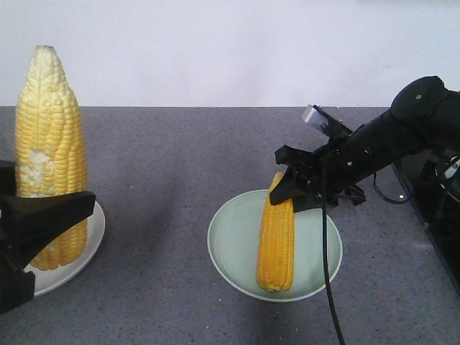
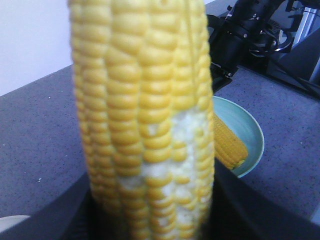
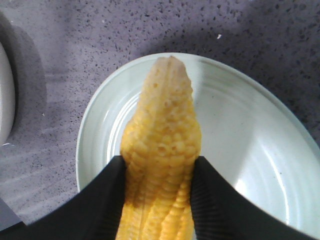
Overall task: Distribute corn equally
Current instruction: 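Lower the cob onto the green plate with the right gripper, then open the right gripper and lift it away from the cob, then lower the left-held cob onto the cream plate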
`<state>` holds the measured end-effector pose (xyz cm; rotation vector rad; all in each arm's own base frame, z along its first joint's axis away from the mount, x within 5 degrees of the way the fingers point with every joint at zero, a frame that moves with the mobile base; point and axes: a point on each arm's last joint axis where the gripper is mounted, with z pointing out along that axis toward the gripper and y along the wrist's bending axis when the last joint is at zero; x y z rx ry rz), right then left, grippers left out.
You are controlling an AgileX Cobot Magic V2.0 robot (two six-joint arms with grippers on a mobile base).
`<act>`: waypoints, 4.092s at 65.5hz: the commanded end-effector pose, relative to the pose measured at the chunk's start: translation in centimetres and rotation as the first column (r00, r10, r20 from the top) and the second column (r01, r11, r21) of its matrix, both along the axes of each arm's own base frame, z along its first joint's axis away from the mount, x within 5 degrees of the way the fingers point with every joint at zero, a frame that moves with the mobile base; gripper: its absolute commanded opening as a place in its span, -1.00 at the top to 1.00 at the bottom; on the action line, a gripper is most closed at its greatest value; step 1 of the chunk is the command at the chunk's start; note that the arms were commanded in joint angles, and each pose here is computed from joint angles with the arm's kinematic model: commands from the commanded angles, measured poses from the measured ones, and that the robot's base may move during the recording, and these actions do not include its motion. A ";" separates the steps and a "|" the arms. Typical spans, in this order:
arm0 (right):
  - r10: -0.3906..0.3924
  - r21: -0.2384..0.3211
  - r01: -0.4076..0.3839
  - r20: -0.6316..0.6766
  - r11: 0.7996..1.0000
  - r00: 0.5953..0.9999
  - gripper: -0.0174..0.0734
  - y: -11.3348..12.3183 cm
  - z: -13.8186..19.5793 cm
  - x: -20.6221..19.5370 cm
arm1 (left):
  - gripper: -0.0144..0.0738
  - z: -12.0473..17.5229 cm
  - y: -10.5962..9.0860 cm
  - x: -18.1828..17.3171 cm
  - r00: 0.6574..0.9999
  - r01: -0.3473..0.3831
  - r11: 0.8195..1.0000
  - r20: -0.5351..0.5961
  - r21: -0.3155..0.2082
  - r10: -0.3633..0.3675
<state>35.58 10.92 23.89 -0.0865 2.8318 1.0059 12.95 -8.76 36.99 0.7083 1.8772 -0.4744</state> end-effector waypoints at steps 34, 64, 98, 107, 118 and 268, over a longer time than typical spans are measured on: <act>-0.051 0.022 0.049 0.124 0.999 0.991 -0.56 -0.1 2.2 0.8 | 0.13 1.5 0.1 0.0 0.998 -0.022 0.997 0.064 -0.068 0.026; 0.060 -0.133 0.011 0.517 0.991 0.854 -0.57 -0.7 10.8 -5.7 | 0.13 1.5 0.1 0.0 0.998 -0.022 0.997 0.064 -0.068 0.026; 0.264 -0.273 -0.102 0.667 0.957 0.697 -0.50 1.8 11.3 -16.8 | 0.13 1.5 0.1 0.0 0.997 -0.022 0.997 0.066 -0.067 0.026; 0.272 -0.306 -0.083 0.652 0.949 0.708 -0.46 1.1 10.4 -17.7 | 0.13 1.5 0.1 0.0 0.997 -0.022 0.997 0.066 -0.067 0.026; 0.275 -0.310 -0.087 0.638 0.947 0.719 -0.42 0.9 9.8 -18.0 | 0.13 1.6 0.1 0.1 0.996 -0.029 0.997 0.078 -0.075 0.034; 0.297 -0.326 -0.110 0.607 0.939 0.737 -0.42 0.8 9.5 -18.3 | 0.12 -10.8 6.3 17.5 0.624 -0.278 0.804 -0.537 0.525 0.567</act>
